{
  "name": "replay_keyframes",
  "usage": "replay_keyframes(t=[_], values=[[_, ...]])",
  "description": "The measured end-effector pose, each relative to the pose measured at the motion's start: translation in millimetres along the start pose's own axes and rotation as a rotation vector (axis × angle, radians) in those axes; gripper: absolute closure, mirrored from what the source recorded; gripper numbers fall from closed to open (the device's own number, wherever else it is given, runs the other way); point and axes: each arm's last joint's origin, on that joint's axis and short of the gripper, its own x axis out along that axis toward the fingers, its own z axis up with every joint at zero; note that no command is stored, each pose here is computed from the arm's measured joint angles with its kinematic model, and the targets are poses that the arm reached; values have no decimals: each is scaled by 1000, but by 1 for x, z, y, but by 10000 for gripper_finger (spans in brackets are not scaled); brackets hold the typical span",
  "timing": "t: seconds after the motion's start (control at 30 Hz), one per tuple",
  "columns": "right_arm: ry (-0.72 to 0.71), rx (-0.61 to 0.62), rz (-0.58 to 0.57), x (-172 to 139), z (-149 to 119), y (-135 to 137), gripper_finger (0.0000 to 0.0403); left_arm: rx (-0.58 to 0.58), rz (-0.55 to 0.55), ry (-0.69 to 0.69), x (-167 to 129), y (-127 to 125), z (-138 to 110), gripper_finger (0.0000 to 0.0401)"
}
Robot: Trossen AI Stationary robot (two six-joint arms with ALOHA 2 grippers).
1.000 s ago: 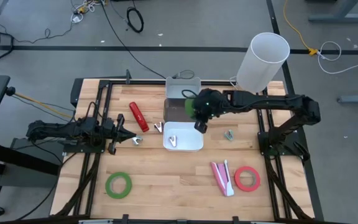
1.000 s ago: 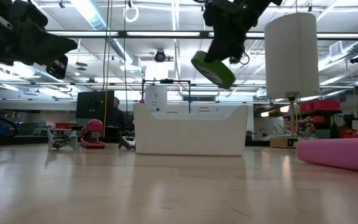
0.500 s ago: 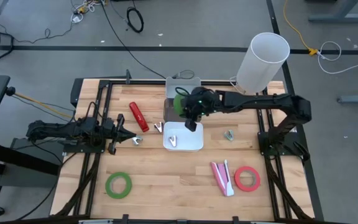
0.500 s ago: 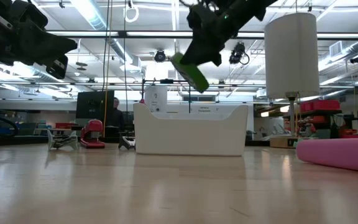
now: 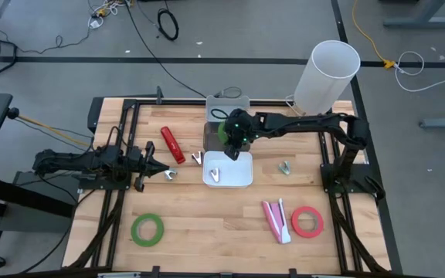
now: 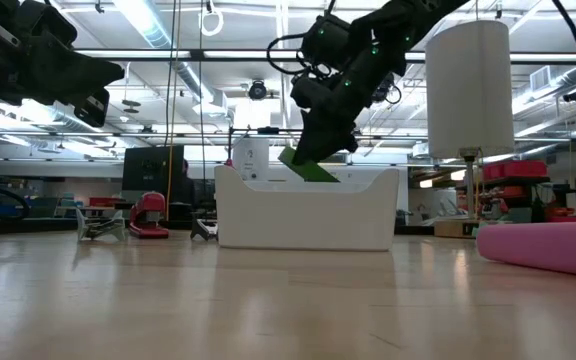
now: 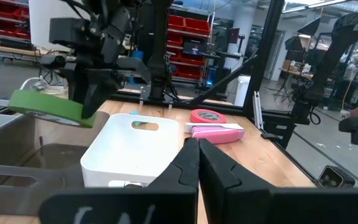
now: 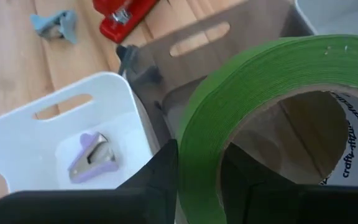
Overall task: Pick and place Stapler, Stapler remover, tape
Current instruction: Put the right green tape in the black bin, then put the light blue staple remover in the white bin
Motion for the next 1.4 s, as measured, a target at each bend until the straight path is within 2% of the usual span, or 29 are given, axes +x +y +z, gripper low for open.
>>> replay_keyframes(t=[0.23,0.37,0.73,0.93,1.17,1.4], values=[[47,6,-11,1,-5,-2,317,0,0,0,0,0,0,398],[53,8,-13,1,-5,-3,300,0,0,0,0,0,0,398],[50,39,-20,0,-5,-4,192,0,0,0,0,0,0,398],[50,36,-19,0,-5,-4,154,0,0,0,0,0,0,398],[69,38,-19,-3,-6,-4,149,0,0,0,0,0,0,398],[75,26,-12,-36,-6,4,158,0,0,0,0,0,0,398]])
